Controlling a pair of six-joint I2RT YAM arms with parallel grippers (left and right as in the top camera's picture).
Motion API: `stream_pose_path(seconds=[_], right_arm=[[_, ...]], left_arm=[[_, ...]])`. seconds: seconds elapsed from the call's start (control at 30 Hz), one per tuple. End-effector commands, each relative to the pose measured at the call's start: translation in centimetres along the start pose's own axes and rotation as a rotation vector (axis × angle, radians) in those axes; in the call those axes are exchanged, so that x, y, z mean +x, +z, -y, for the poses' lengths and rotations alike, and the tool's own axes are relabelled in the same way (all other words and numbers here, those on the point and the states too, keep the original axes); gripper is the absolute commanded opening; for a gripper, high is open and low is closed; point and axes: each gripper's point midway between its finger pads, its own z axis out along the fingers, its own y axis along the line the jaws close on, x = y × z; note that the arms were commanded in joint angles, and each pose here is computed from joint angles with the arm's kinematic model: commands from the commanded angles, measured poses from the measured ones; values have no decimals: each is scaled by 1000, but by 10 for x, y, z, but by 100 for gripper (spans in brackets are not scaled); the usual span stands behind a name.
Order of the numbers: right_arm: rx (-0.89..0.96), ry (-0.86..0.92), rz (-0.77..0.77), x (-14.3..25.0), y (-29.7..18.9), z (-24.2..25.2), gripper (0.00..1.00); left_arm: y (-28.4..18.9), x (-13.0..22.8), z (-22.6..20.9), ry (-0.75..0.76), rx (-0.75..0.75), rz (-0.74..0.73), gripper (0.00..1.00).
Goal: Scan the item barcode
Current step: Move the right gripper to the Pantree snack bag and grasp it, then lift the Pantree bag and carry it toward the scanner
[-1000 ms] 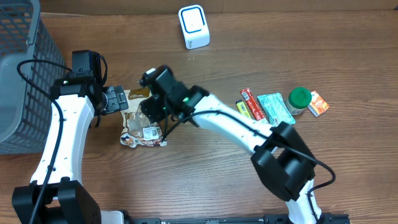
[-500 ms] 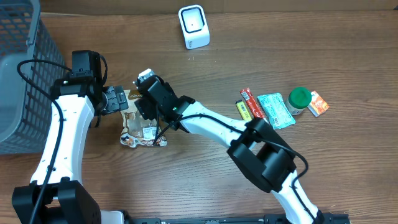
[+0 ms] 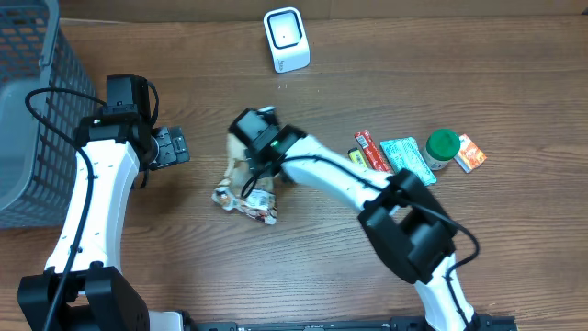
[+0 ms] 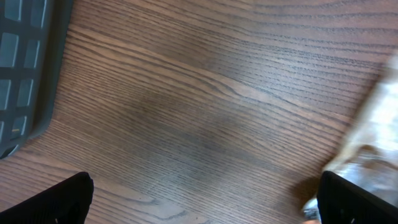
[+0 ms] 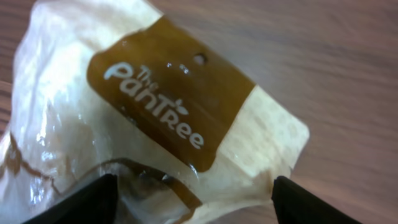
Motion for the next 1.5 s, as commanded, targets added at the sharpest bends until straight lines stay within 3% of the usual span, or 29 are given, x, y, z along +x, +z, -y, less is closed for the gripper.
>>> stream_pose_path(seconds=[0.0,0.17,0.27,0.47,0.67,1.13,1.27,1.47], right_arm=[[-22,137,-86,11,-20,20,83],[-116,173,-344,56,-30,27,84],[-131,110,-331,50,-36,39,84],[-173,144,-372,51,-37,53,87],[-276,113,-392,53,-38,43,85],[-284,95,-396,71,-16,41,86],[-313,99,-400,86,0,37,74],[-401,45,-390,84,-7,29,35]], left_arm=[[1,-2,-2,-8,-11,3,100],[1,-2,-2,-8,-11,3,100],[1,-2,-2,-8,-11,3,100],[1,-2,-2,-8,-11,3,100],[1,-2,-2,-8,-11,3,100],[1,-2,-2,-8,-11,3,100],[1,-2,-2,-8,-11,3,100],[1,-2,-2,-8,-11,3,100]])
